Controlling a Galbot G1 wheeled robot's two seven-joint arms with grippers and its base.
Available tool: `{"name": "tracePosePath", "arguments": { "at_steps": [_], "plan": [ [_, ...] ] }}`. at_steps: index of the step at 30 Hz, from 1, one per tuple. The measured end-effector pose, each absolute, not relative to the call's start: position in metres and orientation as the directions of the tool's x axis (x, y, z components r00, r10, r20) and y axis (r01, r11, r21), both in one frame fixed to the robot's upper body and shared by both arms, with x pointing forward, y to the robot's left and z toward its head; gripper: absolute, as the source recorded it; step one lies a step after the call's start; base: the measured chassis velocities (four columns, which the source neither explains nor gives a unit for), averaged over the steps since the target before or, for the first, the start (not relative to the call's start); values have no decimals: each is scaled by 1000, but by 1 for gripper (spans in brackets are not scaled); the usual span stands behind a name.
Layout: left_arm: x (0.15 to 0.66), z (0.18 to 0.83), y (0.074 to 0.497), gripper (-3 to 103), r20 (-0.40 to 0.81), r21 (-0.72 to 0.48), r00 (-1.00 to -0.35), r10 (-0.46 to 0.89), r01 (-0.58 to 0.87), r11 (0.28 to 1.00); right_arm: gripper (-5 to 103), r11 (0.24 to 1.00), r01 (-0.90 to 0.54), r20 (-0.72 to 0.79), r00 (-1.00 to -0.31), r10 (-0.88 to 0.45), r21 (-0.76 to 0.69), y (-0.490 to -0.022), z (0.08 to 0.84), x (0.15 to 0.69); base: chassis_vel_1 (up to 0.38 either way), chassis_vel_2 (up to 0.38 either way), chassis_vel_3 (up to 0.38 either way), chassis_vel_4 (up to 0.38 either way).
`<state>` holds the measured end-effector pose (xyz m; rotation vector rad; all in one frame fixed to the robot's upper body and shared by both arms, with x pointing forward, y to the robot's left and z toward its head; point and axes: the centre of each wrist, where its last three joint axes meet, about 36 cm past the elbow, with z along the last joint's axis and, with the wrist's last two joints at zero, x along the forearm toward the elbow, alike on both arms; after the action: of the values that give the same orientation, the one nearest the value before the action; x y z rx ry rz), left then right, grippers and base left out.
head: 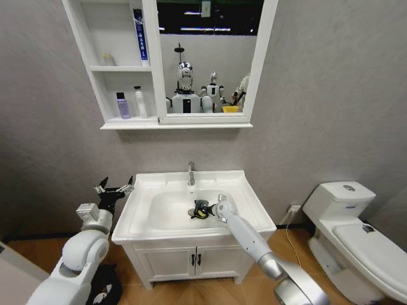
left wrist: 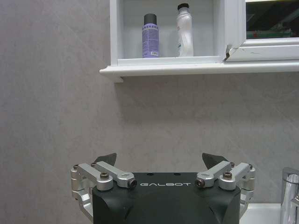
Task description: Move facial cleanser and shampoo from washbasin to cabinet, then wipe washbasin with towel.
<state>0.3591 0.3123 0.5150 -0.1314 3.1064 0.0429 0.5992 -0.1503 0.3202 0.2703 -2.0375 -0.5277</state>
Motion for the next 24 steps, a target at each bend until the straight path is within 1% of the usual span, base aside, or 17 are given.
{"name": "tracePosePath", "arguments": {
  "at_steps": [5, 13, 16, 20, 24],
  "plan": [
    [358, 515, 312, 100, -31, 26, -996, -82, -83, 996, 3, 860, -12, 732, -518, -442, 511, -141, 317, 598, 0, 0, 0, 0],
    [358, 517, 312, 100, -34, 29, -996, -78, -79, 996, 3, 847, -75, 699, -529, -482, 527, -123, 321, 601, 0, 0, 0, 0],
    [358, 516, 312, 100, -32, 29, -996, -79, -80, 996, 3, 830, -106, 674, -531, -513, 548, -111, 324, 605, 0, 0, 0, 0],
    [358, 517, 313, 100, -32, 34, -996, -81, -82, 996, 3, 812, -123, 650, -536, -539, 571, -101, 325, 609, 0, 0, 0, 0],
    [358, 518, 314, 100, -36, 37, -996, -81, -82, 996, 3, 814, -122, 655, -532, -537, 568, -94, 326, 610, 0, 0, 0, 0]
  ]
}}
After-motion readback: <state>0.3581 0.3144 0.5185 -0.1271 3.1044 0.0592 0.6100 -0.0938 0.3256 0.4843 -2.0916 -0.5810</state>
